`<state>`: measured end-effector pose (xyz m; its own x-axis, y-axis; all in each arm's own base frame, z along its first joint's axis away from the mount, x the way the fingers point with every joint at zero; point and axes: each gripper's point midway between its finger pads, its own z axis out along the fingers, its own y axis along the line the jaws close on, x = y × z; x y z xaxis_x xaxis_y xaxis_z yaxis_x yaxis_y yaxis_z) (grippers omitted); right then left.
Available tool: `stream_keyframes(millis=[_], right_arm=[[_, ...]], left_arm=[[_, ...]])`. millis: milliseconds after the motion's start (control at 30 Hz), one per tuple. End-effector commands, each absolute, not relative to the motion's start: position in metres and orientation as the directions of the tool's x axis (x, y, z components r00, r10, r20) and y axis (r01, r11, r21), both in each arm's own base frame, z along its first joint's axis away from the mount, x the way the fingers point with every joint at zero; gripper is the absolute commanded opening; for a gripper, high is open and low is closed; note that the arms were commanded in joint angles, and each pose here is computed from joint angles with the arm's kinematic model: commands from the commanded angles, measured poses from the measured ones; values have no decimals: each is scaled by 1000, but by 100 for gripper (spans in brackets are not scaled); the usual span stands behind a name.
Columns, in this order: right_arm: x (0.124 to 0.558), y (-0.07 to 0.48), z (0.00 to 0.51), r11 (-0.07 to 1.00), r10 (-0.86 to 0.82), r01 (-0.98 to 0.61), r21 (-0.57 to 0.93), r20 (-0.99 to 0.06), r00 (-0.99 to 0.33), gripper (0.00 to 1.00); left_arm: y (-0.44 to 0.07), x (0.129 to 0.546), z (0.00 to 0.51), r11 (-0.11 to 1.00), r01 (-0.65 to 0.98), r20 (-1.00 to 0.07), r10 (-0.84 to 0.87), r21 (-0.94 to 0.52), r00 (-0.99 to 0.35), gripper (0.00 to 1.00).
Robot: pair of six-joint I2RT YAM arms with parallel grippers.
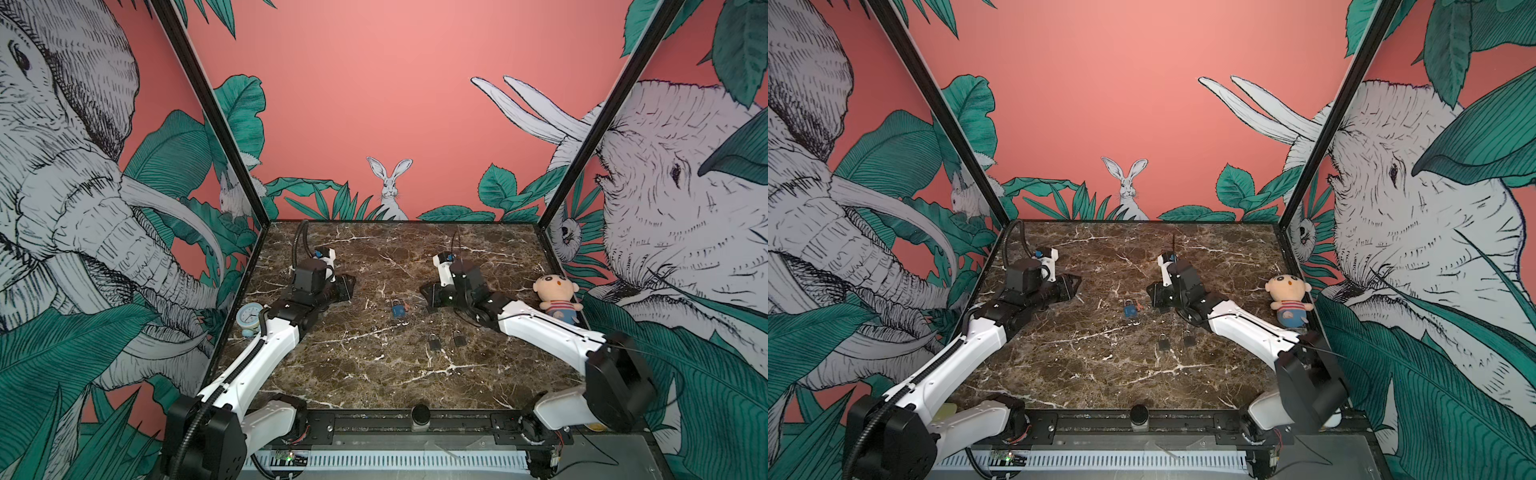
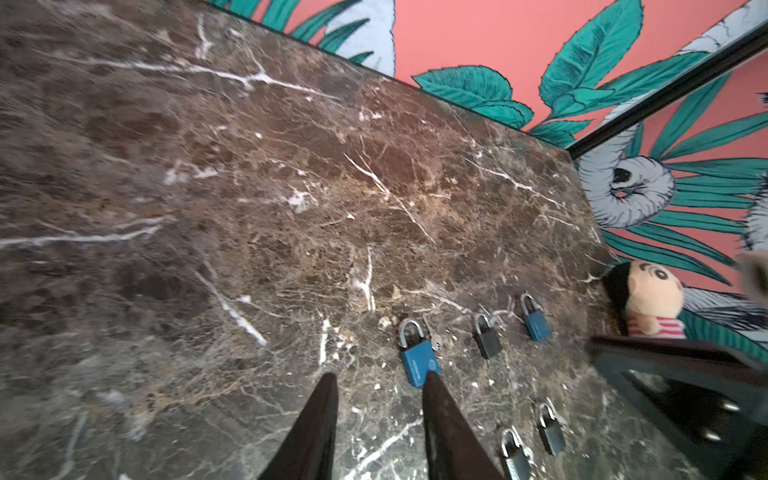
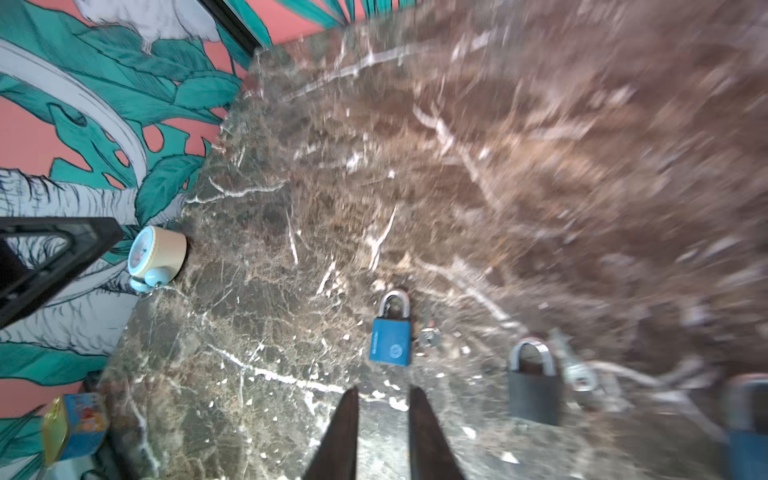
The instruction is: Lock with the key
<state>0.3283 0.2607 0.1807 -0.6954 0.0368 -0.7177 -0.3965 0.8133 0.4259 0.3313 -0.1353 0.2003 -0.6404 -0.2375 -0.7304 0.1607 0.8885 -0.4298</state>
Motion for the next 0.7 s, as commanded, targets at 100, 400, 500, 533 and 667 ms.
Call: stream_keyframes(millis=[100, 400, 500, 533, 667], right_arm=[[334, 180, 228, 939, -27, -311, 149, -868, -496, 53], [337, 87, 245, 997, -67, -47, -54, -930, -362, 89], [340, 63, 243, 996, -63, 38, -80, -942, -329, 96], [341, 54, 240, 994, -61, 68, -87, -946, -318, 96], [347, 22, 223, 982, -36, 167, -92, -951, -308, 99]], left_arm=[[-88, 343, 224, 972, 34, -840, -184, -234, -510, 50], [-44, 367, 249, 973, -114, -899, -229, -200, -373, 75], [-38, 374, 255, 980, -118, -922, -194, -163, -335, 77], [-36, 377, 256, 984, -119, -930, -167, -135, -327, 77], [-18, 383, 256, 984, -179, -947, -71, -14, -314, 78]])
